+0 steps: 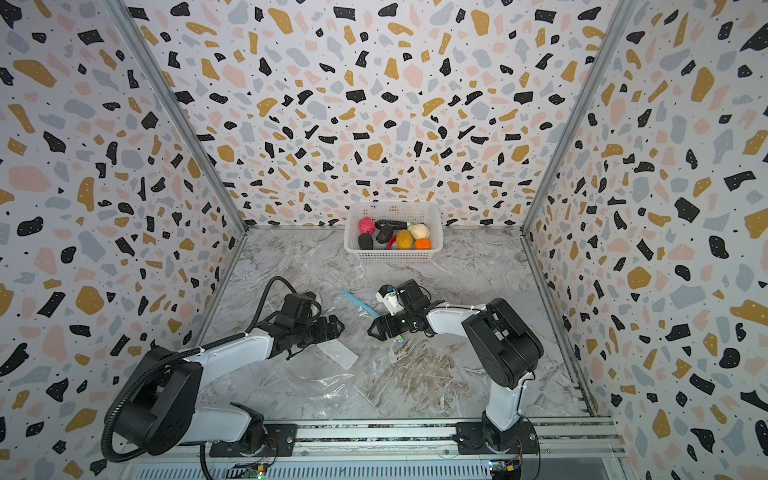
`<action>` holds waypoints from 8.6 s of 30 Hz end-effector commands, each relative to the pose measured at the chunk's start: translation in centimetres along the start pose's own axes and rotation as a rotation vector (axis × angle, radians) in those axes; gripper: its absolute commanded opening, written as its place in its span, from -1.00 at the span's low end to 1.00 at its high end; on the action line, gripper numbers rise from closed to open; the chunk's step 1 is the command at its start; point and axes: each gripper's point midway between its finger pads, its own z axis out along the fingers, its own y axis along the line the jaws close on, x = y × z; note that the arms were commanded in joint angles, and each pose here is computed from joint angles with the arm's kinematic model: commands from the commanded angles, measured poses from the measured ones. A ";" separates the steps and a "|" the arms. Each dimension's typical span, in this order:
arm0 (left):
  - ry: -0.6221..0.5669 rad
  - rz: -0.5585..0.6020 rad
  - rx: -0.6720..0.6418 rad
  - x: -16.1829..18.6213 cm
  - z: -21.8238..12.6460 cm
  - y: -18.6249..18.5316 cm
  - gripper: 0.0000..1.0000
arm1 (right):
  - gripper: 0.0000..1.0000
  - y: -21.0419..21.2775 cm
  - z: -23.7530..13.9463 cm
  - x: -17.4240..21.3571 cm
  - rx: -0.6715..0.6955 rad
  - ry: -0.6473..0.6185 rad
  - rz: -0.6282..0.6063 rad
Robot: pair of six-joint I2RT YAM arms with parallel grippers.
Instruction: Place the food in the zip-top bag and seal the zipper
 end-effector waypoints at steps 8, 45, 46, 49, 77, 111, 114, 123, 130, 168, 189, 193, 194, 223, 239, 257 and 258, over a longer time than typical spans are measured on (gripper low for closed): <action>-0.060 0.024 -0.037 -1.1 -1.2 0.6 0.87 | 0.66 1.8 -0.4 1.7 -0.010 0.015 0.044; -0.475 -0.027 0.036 -35.1 8.2 -8.3 0.88 | 0.57 -26.0 -16.7 -24.7 0.573 -0.492 0.372; -0.455 -0.026 0.051 -35.0 9.1 -8.4 0.88 | 0.55 -26.8 -16.5 -24.5 0.605 -0.474 0.379; -0.399 -0.036 0.116 -34.3 11.1 -9.1 0.84 | 0.48 -28.5 -16.1 -23.9 0.659 -0.425 0.390; -0.129 0.240 0.419 -18.6 9.3 -24.3 0.65 | 0.40 -26.5 -24.6 -10.8 0.897 -0.334 0.456; -0.157 0.279 0.299 -10.4 0.5 -18.4 0.66 | 0.46 -11.8 -19.6 -5.9 0.493 -0.358 0.184; -0.140 0.304 0.352 -9.7 1.3 -20.6 0.65 | 0.44 -13.9 -20.9 -5.4 0.530 -0.380 0.267; -0.063 0.360 0.395 -7.1 3.3 -23.8 0.67 | 0.50 -18.5 -23.6 -3.8 0.664 -0.387 0.409; -0.034 0.393 0.414 -5.3 3.5 -24.7 0.76 | 0.70 -20.2 -26.1 -4.6 0.728 -0.414 0.475; 0.006 0.008 0.013 2.6 -3.5 -0.4 0.83 | 0.50 0.4 -9.1 -2.7 0.106 -0.245 -0.085; -0.044 -0.096 -0.122 2.3 -1.7 5.6 0.79 | -0.04 2.4 -1.3 -1.1 -0.091 -0.070 -0.116; -0.037 -0.099 -0.114 2.4 -1.4 5.6 0.79 | -0.18 2.7 -1.4 -0.9 -0.106 -0.065 -0.115; -0.037 -0.101 -0.113 2.5 -1.4 5.6 0.79 | -0.21 2.8 -1.5 -1.0 -0.107 -0.066 -0.115; -0.175 0.010 0.086 -6.4 -5.4 -4.3 0.77 | -1.00 10.2 -2.9 -2.1 -0.212 -0.455 -0.452; -0.113 0.133 0.045 -4.8 -6.4 -7.8 0.49 | -1.00 11.4 -0.2 -3.7 -0.078 -0.555 -0.529; -0.030 0.259 -0.068 -4.0 -4.8 -8.5 -0.25 | -1.00 12.0 0.4 -4.0 0.055 -0.570 -0.594; -0.031 0.262 -0.070 -4.0 -4.9 -8.6 -0.30 | -1.00 12.0 0.4 -4.0 0.055 -0.570 -0.592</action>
